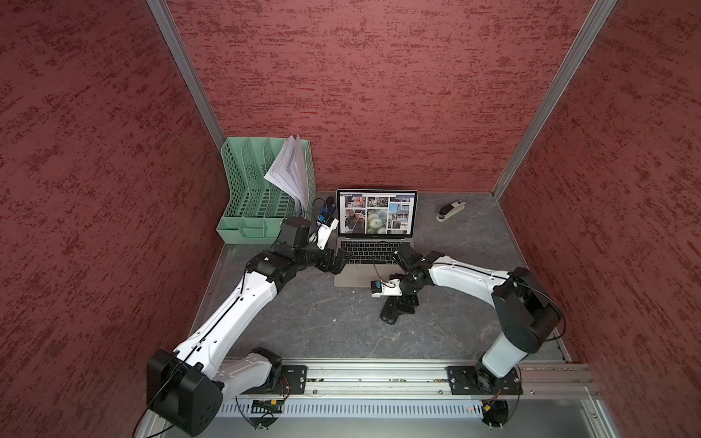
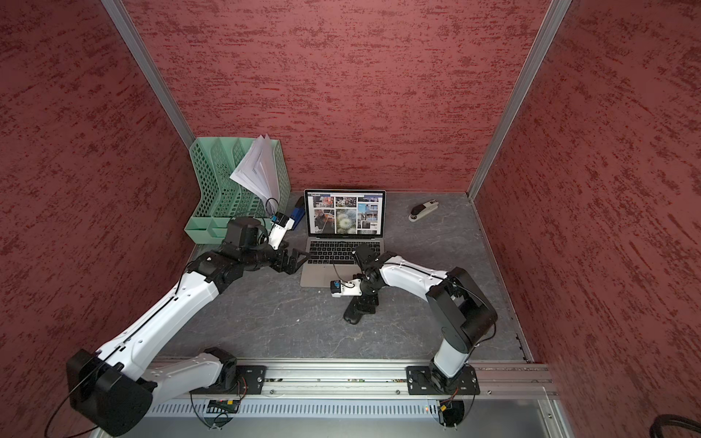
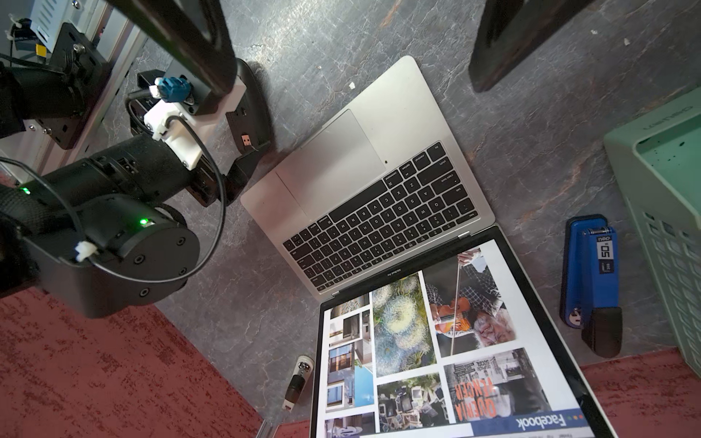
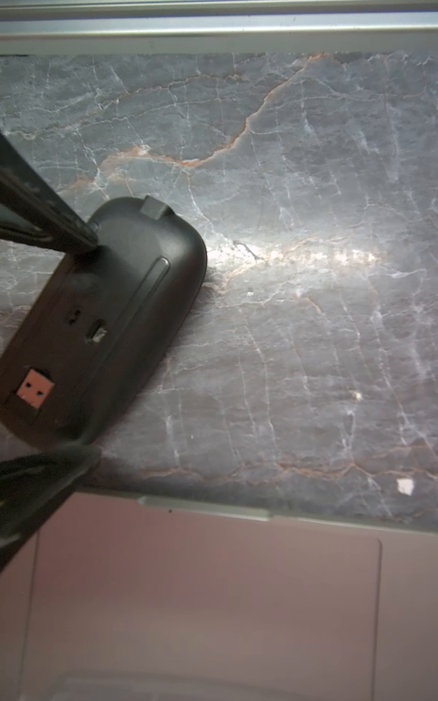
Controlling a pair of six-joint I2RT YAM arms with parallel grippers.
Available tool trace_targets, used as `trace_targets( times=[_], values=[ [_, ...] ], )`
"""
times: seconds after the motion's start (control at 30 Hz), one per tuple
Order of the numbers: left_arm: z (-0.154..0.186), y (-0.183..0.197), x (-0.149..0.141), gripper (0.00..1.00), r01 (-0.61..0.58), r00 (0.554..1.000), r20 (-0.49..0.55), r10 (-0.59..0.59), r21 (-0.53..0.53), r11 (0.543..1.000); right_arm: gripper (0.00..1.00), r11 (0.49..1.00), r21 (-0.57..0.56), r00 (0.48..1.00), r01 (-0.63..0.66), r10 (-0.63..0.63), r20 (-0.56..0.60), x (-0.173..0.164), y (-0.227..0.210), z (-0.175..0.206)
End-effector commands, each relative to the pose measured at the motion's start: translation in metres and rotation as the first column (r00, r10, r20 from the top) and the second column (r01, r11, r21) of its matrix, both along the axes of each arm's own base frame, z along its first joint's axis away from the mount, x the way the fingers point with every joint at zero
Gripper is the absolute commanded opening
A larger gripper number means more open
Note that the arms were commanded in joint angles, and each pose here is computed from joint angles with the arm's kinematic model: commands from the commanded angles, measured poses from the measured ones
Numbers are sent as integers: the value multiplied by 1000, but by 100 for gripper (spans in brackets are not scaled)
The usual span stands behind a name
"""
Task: Remove the wireless mouse receiver from the laptop
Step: Pick up the mouse from the center of the board.
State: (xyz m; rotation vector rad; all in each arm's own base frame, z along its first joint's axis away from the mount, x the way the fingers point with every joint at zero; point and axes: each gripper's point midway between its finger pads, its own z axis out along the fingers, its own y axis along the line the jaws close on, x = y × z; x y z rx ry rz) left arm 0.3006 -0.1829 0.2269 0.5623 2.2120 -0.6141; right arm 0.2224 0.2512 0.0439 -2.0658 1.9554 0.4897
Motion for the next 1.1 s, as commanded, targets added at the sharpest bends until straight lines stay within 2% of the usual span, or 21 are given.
trace_targets(
  times=[0.0, 0.23, 0.33, 0.4, 0.63, 0.87, 1.07],
  values=[
    [-4, -3, 3, 100, 9, 998, -59, -10, -20, 1000, 86, 999, 35, 1000, -1, 0, 12, 3, 4, 6],
    [-1, -12, -1, 100, 69, 995, -70, -72, -49, 996, 86, 1000, 12, 1000, -9, 9, -4, 0, 1, 1],
    [0, -13, -5, 100, 88, 993, -69, -91, -50, 995, 95, 1000, 7, 1000, -18, 18, -5, -1, 0, 7],
    [1, -13, -7, 100, 98, 993, -64, -101, -47, 994, 98, 1000, 9, 1000, -27, 27, 16, -2, -3, 15],
    [6, -10, -9, 100, 101, 994, -28, -102, -44, 994, 98, 997, 4, 989, -71, 70, 130, -4, -16, 33],
    [5, -10, -10, 100, 108, 994, -27, -109, -47, 993, 98, 976, -85, 969, -199, 209, 133, -9, -23, 12],
    [3, -10, -10, 100, 111, 993, -27, -112, -47, 993, 98, 951, -145, 932, -272, 298, 207, 4, -24, 2]
  ],
)
